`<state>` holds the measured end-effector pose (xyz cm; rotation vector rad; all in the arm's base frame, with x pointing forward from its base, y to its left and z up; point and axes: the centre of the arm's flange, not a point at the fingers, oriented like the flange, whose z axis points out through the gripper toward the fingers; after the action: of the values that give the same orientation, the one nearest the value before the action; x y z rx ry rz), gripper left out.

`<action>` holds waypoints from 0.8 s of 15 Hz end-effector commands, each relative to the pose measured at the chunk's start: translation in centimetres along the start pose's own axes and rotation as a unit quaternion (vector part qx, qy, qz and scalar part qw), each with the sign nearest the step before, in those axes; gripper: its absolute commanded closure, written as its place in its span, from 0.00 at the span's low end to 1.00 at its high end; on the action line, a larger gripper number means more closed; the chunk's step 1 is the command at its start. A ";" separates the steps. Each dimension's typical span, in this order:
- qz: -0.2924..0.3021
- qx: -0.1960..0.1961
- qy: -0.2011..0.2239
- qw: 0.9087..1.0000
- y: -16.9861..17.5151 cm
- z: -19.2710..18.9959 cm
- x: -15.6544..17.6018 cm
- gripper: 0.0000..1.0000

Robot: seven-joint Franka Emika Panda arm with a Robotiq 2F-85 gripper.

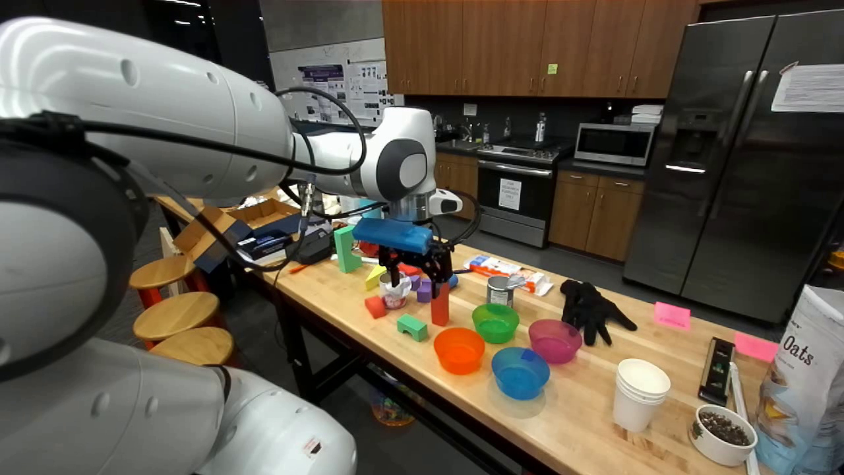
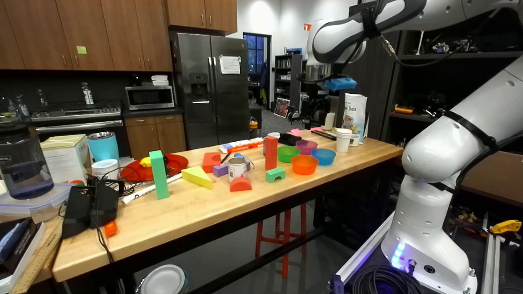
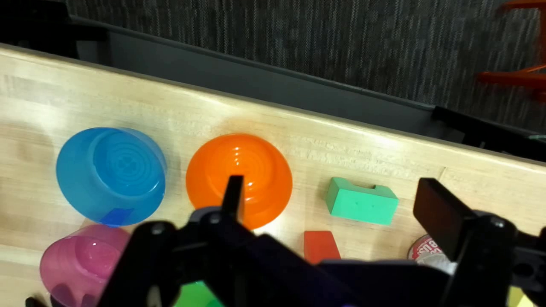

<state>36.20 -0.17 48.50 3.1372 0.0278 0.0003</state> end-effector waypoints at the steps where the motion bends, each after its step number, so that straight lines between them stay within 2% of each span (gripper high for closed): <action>1: 0.000 0.000 0.000 1.000 0.0 0.0 0.0 0.00; 3: 0.000 0.000 0.000 1.000 0.0 0.0 0.0 0.00; 6: 0.010 -0.071 -0.001 0.997 2.7 -2.5 1.0 0.00; 10: 0.027 -0.187 0.015 0.982 8.0 -7.4 1.0 0.00; 12: 0.027 -0.230 0.047 0.972 10.0 -9.5 1.1 0.00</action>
<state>36.70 -7.67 54.97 2.7786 -0.0449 0.0704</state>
